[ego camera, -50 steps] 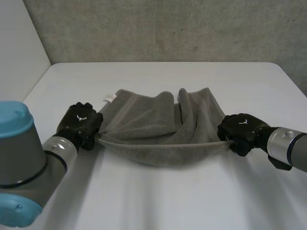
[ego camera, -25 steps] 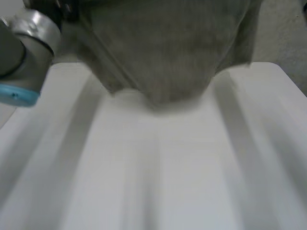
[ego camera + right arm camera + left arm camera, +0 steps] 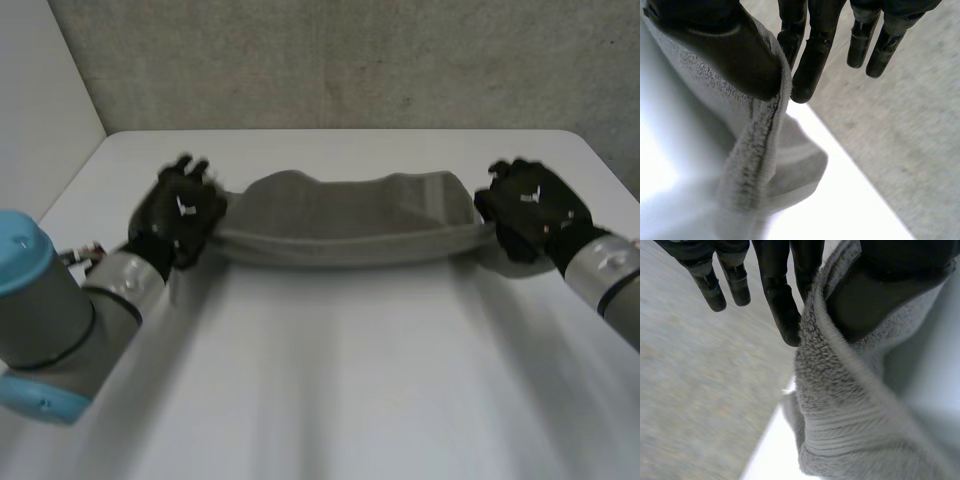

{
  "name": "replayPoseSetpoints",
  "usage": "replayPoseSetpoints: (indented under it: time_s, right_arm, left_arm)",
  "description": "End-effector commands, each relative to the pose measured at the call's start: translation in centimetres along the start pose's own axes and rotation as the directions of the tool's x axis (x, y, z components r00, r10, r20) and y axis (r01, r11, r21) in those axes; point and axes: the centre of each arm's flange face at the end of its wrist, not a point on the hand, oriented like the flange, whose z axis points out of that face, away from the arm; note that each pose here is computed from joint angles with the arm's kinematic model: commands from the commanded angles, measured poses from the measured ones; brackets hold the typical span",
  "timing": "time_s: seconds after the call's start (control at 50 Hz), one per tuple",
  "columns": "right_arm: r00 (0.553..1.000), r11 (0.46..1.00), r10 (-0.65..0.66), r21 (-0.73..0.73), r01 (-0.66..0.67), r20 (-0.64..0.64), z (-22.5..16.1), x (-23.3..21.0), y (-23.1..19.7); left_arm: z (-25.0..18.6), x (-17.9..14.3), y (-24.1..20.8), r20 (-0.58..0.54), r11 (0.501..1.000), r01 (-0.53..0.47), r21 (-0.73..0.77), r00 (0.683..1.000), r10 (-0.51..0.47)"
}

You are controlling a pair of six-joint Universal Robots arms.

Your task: Fold the towel.

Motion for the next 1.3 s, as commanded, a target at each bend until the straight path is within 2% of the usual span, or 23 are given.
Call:
replayPoseSetpoints:
  time_s: [0.02, 0.2, 0.46, 0.86, 1.02, 1.14, 1.3]
  right_arm:
    - [1.0, 0.999, 0.014, -0.037, -0.014, 0.005, -0.8, -0.6, 1.6]
    - [0.999, 0.998, 0.054, -0.034, -0.054, 0.009, -0.8, -0.8, 1.5]
    - [0.996, 0.995, 0.085, -0.055, -0.086, -0.017, -0.7, 0.1, 2.3]
    - [0.99, 0.991, 0.095, -0.087, -0.104, -0.108, -1.0, 3.3, 3.4]
    - [0.99, 0.989, 0.102, -0.093, -0.111, -0.099, -1.5, 3.8, 2.0]
    - [0.994, 0.996, 0.079, -0.036, -0.082, -0.077, -2.5, 4.9, -1.7]
    - [0.997, 0.999, 0.048, 0.017, -0.047, -0.053, -4.5, 5.6, -6.0]
  left_arm:
    - [-0.7, 1.8, 2.1, -0.05, 0.997, 0.006, -0.076, 0.999, -0.009]
    - [-0.3, 2.4, 3.1, -0.051, 0.995, 0.033, -0.097, 0.998, -0.038]
    - [1.3, 3.1, 5.9, 0.031, 0.988, 0.032, -0.153, 0.999, -0.028]
    - [0.7, 1.0, 6.8, 0.107, 0.975, 0.041, -0.22, 0.994, -0.018]
    - [-0.6, -1.3, 3.5, 0.135, 0.983, 0.041, -0.177, 0.991, -0.017]
    - [-2.2, -4.6, -1.0, 0.19, 0.994, 0.048, -0.096, 0.981, -0.029]
    - [-4.9, -7.3, -5.9, 0.178, 0.999, 0.054, -0.006, 0.983, -0.052]
